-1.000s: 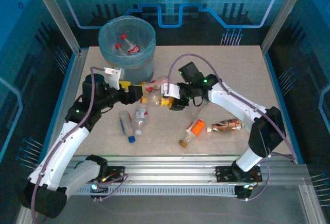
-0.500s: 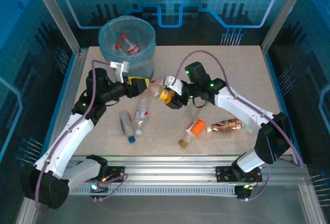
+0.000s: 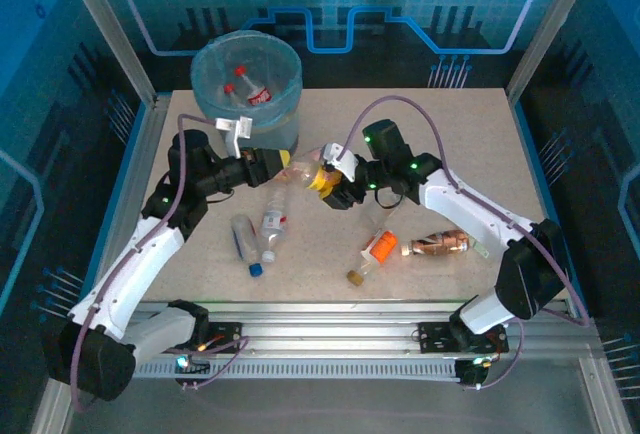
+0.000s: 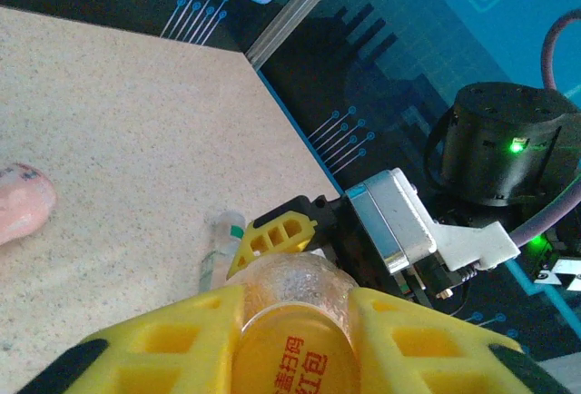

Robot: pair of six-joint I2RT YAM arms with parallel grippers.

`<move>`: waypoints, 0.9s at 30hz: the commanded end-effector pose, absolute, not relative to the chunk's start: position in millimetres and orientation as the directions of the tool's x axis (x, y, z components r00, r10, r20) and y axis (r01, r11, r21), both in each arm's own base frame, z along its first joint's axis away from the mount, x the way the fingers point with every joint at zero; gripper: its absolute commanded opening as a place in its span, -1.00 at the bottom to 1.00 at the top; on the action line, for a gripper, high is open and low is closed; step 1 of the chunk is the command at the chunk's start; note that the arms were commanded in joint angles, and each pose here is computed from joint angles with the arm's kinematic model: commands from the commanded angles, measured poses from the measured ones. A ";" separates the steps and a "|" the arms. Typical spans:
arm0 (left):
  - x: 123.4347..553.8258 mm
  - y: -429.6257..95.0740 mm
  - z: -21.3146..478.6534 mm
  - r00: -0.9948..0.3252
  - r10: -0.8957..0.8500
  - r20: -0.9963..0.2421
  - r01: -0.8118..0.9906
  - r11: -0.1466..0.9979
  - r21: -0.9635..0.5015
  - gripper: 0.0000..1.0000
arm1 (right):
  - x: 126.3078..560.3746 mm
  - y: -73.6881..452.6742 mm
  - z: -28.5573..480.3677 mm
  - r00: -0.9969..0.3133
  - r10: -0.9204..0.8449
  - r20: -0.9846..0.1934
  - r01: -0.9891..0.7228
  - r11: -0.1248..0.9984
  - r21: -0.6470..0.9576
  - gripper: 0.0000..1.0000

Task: Put the plastic bottles in the bin

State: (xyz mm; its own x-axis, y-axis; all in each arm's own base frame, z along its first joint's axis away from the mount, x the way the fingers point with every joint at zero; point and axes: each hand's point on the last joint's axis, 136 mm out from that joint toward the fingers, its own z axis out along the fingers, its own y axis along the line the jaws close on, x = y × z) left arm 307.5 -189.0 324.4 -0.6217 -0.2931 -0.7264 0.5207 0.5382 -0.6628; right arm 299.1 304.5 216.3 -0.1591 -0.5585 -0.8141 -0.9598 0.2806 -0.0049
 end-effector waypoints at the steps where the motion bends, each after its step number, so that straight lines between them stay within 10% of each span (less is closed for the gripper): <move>1: 305.0 -194.3 344.8 -0.615 -0.298 -0.731 0.559 0.489 -0.669 -0.24 | 302.8 303.8 235.8 -0.169 -0.507 -0.845 -0.952 0.305 0.007 0.22; 13: 311.5 -198.7 352.4 -0.625 -0.310 -0.716 0.558 0.464 -0.688 -1.00 | 300.8 309.0 237.4 -0.175 -0.497 -0.850 -0.959 0.281 0.033 0.22; 20: 322.5 -193.3 379.4 -0.576 -0.387 -0.720 0.552 0.467 -0.691 -1.00 | 303.2 307.9 252.9 -0.164 -0.482 -0.861 -0.954 0.299 0.015 0.29; 27: 327.8 -203.2 391.0 -0.589 -0.380 -0.713 0.575 0.422 -0.701 -0.41 | 289.7 316.7 267.5 -0.154 -0.477 -0.865 -0.972 0.232 0.045 0.25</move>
